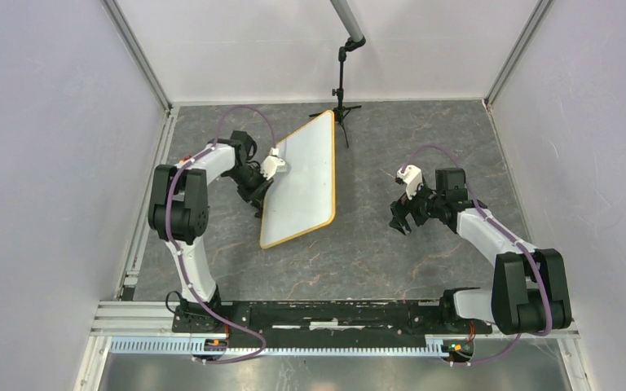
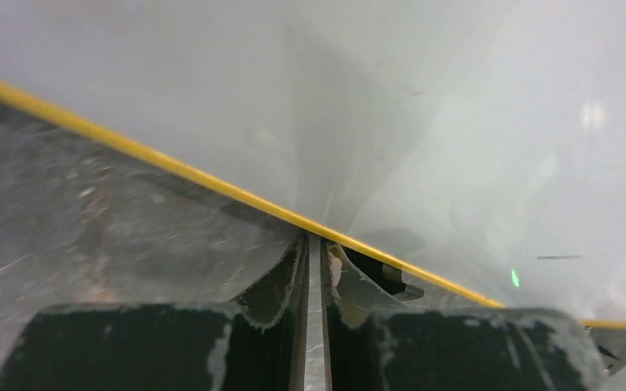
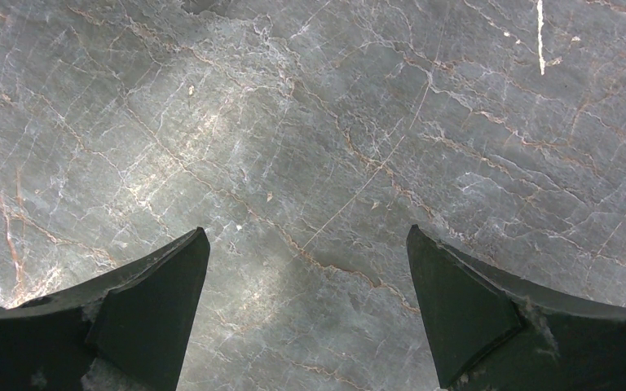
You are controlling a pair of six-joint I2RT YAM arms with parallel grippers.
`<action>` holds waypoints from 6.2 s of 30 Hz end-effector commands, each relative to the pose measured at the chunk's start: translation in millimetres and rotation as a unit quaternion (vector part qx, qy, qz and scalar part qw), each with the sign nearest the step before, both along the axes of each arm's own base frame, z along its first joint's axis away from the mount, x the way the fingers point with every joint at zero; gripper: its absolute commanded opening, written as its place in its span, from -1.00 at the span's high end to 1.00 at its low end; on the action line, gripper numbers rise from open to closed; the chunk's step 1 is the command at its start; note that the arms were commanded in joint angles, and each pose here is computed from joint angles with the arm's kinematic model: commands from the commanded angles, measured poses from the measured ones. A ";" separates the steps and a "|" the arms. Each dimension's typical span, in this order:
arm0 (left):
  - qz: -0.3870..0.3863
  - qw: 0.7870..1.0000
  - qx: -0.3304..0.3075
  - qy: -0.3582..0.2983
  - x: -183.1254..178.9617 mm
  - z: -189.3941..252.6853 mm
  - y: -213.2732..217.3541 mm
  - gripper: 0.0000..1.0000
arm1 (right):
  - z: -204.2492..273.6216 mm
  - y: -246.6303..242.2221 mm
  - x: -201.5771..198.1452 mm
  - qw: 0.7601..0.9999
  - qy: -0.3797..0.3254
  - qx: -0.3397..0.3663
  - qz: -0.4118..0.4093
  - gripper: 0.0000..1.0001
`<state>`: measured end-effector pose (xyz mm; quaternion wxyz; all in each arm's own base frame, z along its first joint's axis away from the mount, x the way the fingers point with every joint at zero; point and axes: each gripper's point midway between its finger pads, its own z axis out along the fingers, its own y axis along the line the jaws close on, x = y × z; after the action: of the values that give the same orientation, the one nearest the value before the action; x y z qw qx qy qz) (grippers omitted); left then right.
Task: Write a sentence on the whiteboard
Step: Move the whiteboard to the center of the board.
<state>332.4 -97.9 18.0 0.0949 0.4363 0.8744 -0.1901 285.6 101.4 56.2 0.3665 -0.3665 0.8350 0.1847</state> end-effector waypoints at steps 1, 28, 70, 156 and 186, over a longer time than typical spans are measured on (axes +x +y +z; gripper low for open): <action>0.007 0.999 -0.049 0.011 -16.7 15.8 -33.8 0.69 | 23.9 2.7 14.8 0.999 -0.040 0.008 0.005 -0.95; -0.061 0.998 -0.003 -0.017 -60.1 11.0 -29.9 0.62 | 59.4 -9.3 28.1 0.995 -0.075 0.054 -0.039 -0.95; -0.040 0.978 -0.167 -0.120 -51.9 37.3 -368.1 0.60 | 111.1 -110.1 19.9 0.970 -0.072 0.079 -0.217 -0.95; 0.589 0.698 -0.141 -0.382 4.0 305.1 43.7 -0.67 | -0.9 98.3 46.6 0.972 -0.021 -0.081 -0.219 0.38; 0.591 0.685 -0.105 -0.412 12.4 308.3 57.0 -0.72 | -22.0 67.8 -59.5 0.988 -0.003 -0.128 0.087 1.00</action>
<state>338.0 -49.6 309.5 0.5597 -0.1460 0.8158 -0.0046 241.9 172.3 36.0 0.3233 -0.4267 0.8385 0.1017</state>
